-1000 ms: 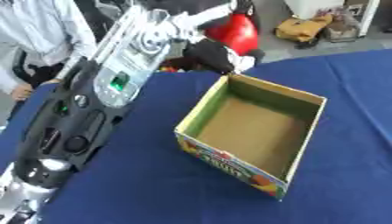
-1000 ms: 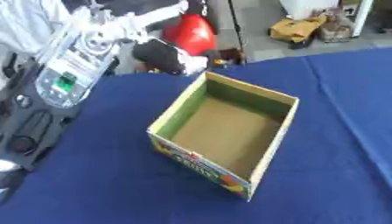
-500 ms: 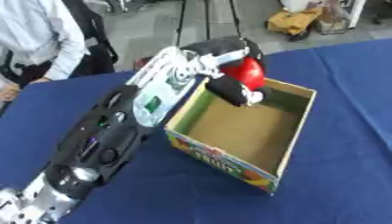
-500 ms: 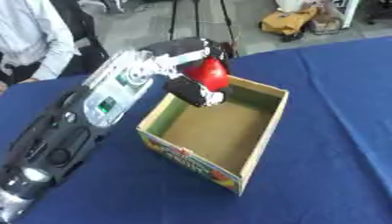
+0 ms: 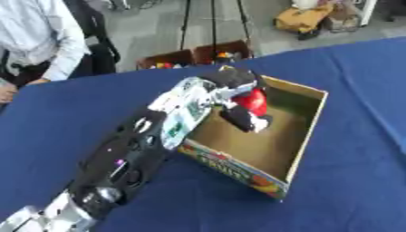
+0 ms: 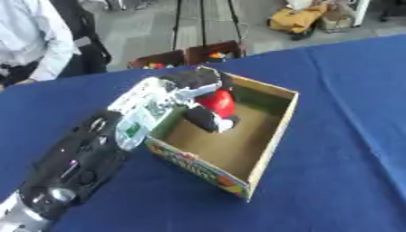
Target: Pick up objects on the table and place them in the box.
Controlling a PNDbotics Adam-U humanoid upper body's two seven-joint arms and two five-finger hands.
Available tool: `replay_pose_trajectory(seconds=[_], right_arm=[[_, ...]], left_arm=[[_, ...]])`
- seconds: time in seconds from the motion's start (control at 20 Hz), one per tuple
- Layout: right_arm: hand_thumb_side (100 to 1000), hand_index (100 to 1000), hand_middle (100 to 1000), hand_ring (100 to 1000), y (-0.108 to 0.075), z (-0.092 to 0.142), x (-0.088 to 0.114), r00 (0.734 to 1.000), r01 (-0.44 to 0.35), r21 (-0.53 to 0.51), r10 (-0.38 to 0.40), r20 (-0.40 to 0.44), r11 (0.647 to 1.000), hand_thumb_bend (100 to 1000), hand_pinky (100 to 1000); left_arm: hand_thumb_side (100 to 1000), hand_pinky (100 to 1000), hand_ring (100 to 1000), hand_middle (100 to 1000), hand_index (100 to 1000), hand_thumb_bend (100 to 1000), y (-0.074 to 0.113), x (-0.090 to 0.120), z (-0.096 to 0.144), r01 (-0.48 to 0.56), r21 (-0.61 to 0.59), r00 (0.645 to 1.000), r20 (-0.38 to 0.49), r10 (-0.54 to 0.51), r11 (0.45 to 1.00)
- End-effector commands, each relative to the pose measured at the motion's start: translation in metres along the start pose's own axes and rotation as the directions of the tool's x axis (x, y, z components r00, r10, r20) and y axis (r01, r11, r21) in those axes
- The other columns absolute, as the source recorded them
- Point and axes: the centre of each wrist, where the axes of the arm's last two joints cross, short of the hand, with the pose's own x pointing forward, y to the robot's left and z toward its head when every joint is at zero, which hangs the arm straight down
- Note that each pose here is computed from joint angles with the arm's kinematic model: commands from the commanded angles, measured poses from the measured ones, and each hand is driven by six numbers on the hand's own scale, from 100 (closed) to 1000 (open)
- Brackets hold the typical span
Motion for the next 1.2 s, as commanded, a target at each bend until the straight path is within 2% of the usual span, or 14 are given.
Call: replay_pose_trajectory(seconds=[0.05, 0.1, 0.2, 0.35, 0.4, 0.45, 0.7, 0.95, 1.0, 1.05, 1.15, 1.2], right_arm=[[1000, 814, 759, 771, -0.003, -0.008, 0.004, 1.0, 0.002, -0.006, -0.001, 0.03, 1.0, 100, 725], [1000, 814, 759, 771, -0.003, -0.008, 0.004, 1.0, 0.001, -0.007, -0.001, 0.03, 1.0, 100, 725], [1000, 814, 759, 771, -0.003, -0.008, 0.004, 1.0, 0.0, -0.009, 0.0, 0.031, 1.0, 100, 725], [1000, 814, 760, 771, -0.004, -0.008, 0.004, 0.999, 0.001, -0.012, 0.0, 0.033, 1.0, 100, 725], [1000, 814, 760, 771, -0.004, -0.008, 0.004, 0.999, 0.0, -0.012, 0.0, 0.033, 1.0, 100, 725], [1000, 814, 760, 771, -0.004, -0.008, 0.004, 0.999, 0.0, -0.012, 0.0, 0.033, 1.0, 100, 725], [1000, 814, 761, 771, -0.005, -0.009, 0.004, 0.999, -0.001, -0.017, 0.002, 0.034, 1.0, 100, 724], [1000, 815, 762, 771, -0.007, -0.009, 0.003, 0.999, -0.006, -0.022, 0.007, 0.046, 1.0, 100, 724], [1000, 815, 762, 772, -0.008, -0.01, 0.003, 0.999, -0.009, -0.02, 0.01, 0.048, 1.0, 100, 723], [1000, 815, 763, 772, -0.009, -0.01, 0.003, 0.999, -0.013, -0.016, 0.014, 0.051, 1.0, 100, 723], [1000, 816, 764, 772, -0.01, -0.009, 0.002, 0.998, -0.02, -0.008, 0.02, 0.054, 1.0, 100, 724], [1000, 817, 764, 772, -0.01, -0.009, 0.002, 0.998, -0.024, -0.004, 0.024, 0.055, 1.0, 100, 724]], left_arm=[[512, 483, 605, 802, 899, 100, 0.005, 0.0, -0.001, 0.057, -0.016, 0.998, 0.01, -0.057, 0.998], [527, 537, 675, 828, 936, 100, 0.004, -0.001, -0.001, 0.067, -0.033, 0.998, 0.016, -0.066, 0.997], [552, 631, 791, 877, 984, 245, 0.002, -0.002, -0.002, 0.077, -0.07, 0.997, 0.027, -0.075, 0.995], [600, 726, 881, 904, 995, 378, 0.002, -0.003, -0.002, 0.084, -0.105, 0.995, 0.052, -0.079, 0.991], [643, 799, 937, 929, 1000, 486, 0.003, -0.002, -0.001, 0.088, -0.104, 0.995, 0.063, -0.082, 0.991], [671, 826, 952, 931, 1000, 534, 0.004, -0.002, 0.0, 0.092, -0.101, 0.994, 0.072, -0.085, 0.991], [772, 862, 948, 941, 1000, 632, 0.017, -0.003, 0.009, 0.081, -0.016, 0.991, 0.105, -0.079, 0.997], [856, 867, 902, 940, 1000, 657, 0.053, -0.008, 0.037, -0.028, 0.218, 0.99, 0.144, -0.004, 0.976], [907, 869, 879, 938, 998, 640, 0.06, -0.009, 0.044, -0.06, 0.275, 0.987, 0.158, 0.016, 0.96], [912, 866, 872, 936, 997, 646, 0.069, -0.011, 0.053, -0.1, 0.344, 0.983, 0.177, 0.04, 0.934], [979, 856, 839, 925, 984, 648, 0.082, -0.014, 0.072, -0.186, 0.469, 0.971, 0.219, 0.09, 0.863], [983, 843, 815, 919, 983, 637, 0.088, -0.015, 0.081, -0.226, 0.524, 0.964, 0.242, 0.111, 0.821]])
